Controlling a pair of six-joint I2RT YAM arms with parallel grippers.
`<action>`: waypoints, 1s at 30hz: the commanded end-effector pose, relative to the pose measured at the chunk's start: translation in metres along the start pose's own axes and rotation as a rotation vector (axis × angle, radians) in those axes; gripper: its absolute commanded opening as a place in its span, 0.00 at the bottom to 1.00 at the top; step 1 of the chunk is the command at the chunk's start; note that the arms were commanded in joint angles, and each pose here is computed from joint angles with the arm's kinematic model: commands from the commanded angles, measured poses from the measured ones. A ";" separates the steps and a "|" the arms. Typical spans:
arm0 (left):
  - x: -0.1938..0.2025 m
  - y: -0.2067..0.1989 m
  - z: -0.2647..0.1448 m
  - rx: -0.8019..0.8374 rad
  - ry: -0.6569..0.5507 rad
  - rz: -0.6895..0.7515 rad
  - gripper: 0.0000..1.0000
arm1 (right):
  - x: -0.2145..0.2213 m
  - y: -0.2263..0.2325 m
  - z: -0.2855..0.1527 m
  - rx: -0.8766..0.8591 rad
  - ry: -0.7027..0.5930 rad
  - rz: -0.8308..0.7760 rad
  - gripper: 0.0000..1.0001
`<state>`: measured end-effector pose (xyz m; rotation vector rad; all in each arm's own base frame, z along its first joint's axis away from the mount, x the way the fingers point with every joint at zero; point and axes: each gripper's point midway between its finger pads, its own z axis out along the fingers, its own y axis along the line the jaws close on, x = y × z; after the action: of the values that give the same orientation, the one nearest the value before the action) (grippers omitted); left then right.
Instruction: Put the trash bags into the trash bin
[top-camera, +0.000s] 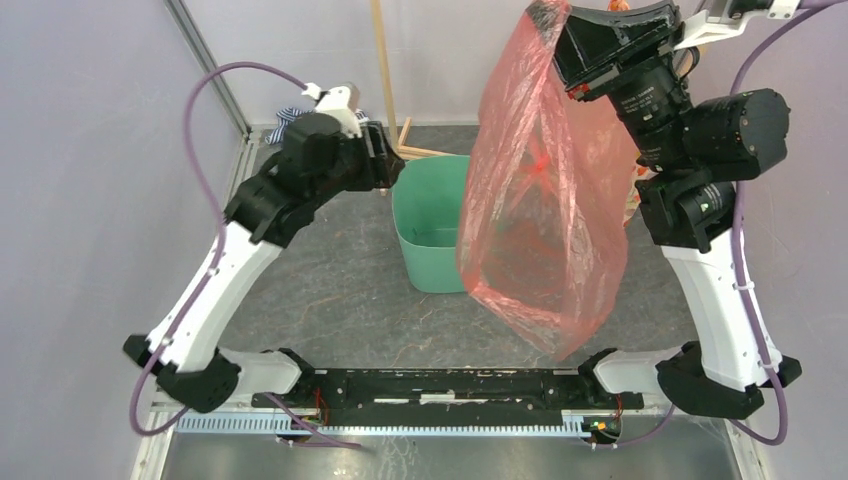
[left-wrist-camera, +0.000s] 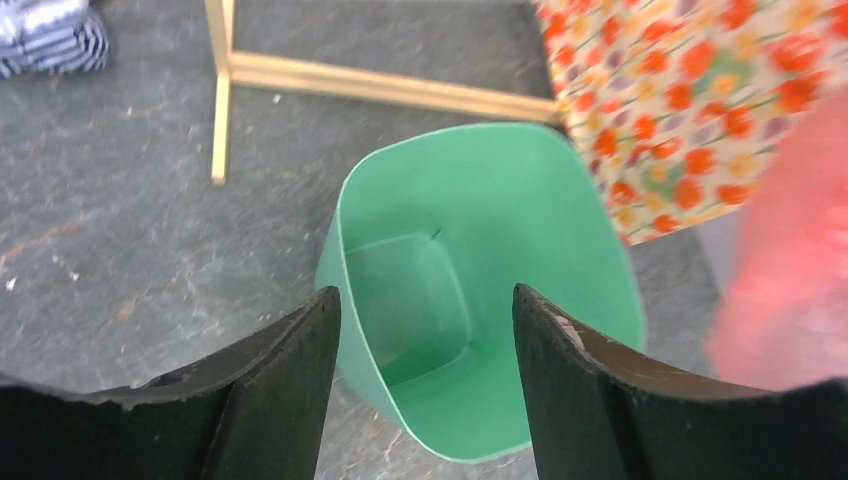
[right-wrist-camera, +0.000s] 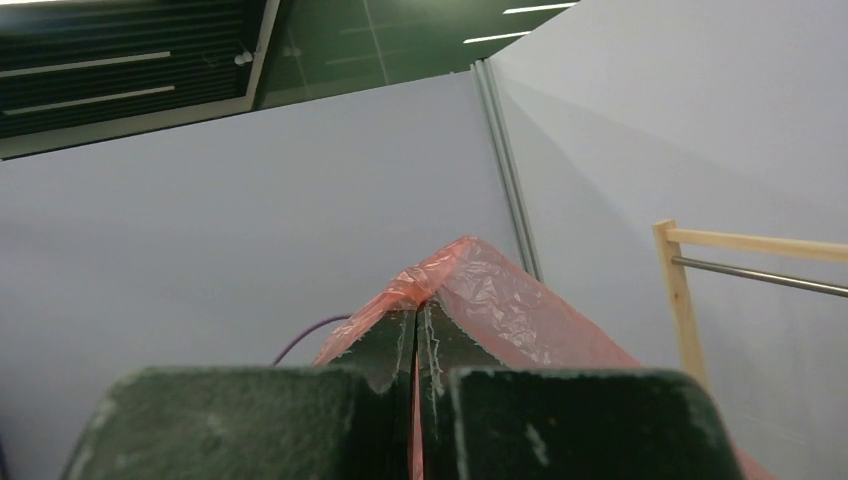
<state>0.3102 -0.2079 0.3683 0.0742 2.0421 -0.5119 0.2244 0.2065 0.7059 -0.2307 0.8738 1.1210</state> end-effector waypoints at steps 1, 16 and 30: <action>-0.041 -0.028 -0.049 0.169 -0.163 -0.064 0.70 | -0.014 0.023 0.004 -0.097 -0.038 0.077 0.00; -0.094 -0.071 -0.184 0.516 -0.388 -0.085 0.89 | 0.037 0.005 0.022 -0.094 0.047 0.298 0.00; -0.098 -0.021 -0.038 0.060 -0.332 -0.090 0.75 | 0.072 -0.010 -0.005 0.003 0.199 0.226 0.00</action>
<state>0.2912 -0.1821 0.4984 -0.0633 1.6540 -0.6657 0.2606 0.2594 0.6417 -0.2000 1.1154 1.3828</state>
